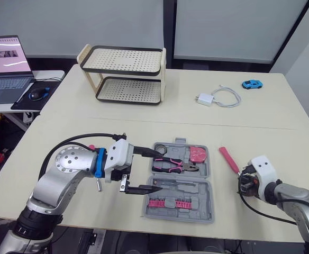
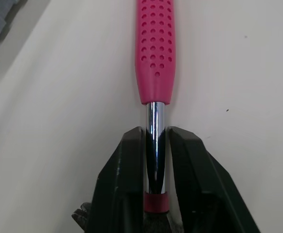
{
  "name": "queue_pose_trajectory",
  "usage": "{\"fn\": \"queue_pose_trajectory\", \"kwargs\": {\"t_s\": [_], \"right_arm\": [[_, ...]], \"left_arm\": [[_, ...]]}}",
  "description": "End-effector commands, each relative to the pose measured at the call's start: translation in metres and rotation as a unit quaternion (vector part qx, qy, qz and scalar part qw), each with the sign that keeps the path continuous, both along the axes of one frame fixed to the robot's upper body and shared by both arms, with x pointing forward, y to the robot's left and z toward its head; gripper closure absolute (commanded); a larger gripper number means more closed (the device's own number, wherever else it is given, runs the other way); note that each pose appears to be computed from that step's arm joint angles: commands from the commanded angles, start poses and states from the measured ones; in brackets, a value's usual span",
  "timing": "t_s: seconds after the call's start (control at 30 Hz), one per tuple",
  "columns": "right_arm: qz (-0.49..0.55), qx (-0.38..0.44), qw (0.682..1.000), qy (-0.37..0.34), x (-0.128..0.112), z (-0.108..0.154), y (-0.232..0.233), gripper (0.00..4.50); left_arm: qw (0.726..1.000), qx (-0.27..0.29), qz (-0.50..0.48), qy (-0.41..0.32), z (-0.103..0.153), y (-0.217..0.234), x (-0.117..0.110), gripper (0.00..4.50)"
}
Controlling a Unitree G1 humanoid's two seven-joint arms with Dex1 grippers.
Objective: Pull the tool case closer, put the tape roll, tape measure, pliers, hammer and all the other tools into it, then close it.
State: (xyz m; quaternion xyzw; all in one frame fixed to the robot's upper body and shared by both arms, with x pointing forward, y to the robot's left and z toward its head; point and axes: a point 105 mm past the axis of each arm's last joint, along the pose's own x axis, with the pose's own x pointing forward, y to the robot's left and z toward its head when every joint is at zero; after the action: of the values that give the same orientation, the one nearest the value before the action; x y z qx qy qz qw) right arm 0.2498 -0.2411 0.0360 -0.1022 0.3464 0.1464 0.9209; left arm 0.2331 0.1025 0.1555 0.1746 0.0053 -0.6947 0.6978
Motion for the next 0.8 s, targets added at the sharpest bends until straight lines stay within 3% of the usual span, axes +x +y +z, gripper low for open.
{"fn": "queue_pose_trajectory", "kwargs": {"t_s": [0.03, 0.1, 0.27, 0.47, 0.8], "right_arm": [[0.057, -0.011, 0.998, -0.037, -0.007, 0.023, -0.006, 2.57], [0.086, -0.016, 0.995, -0.039, -0.014, 0.026, -0.011, 2.11], [0.079, 0.01, 0.991, -0.104, -0.005, 0.03, -0.022, 2.11], [0.092, 0.018, 0.992, -0.083, -0.001, 0.011, -0.016, 2.11], [0.069, 0.034, 0.996, -0.053, 0.006, 0.002, -0.005, 2.11]], "left_arm": [[1.0, -0.002, -0.008, -0.012, 0.005, 0.002, -0.002, 0.0], [1.0, -0.001, -0.009, -0.011, 0.005, 0.002, -0.002, 0.0], [1.0, -0.002, -0.015, -0.009, 0.005, -0.002, -0.002, 0.0], [1.0, -0.006, -0.021, -0.009, 0.006, -0.006, -0.001, 0.0], [1.0, -0.005, -0.024, -0.009, 0.005, -0.007, -0.002, 0.0]]}}
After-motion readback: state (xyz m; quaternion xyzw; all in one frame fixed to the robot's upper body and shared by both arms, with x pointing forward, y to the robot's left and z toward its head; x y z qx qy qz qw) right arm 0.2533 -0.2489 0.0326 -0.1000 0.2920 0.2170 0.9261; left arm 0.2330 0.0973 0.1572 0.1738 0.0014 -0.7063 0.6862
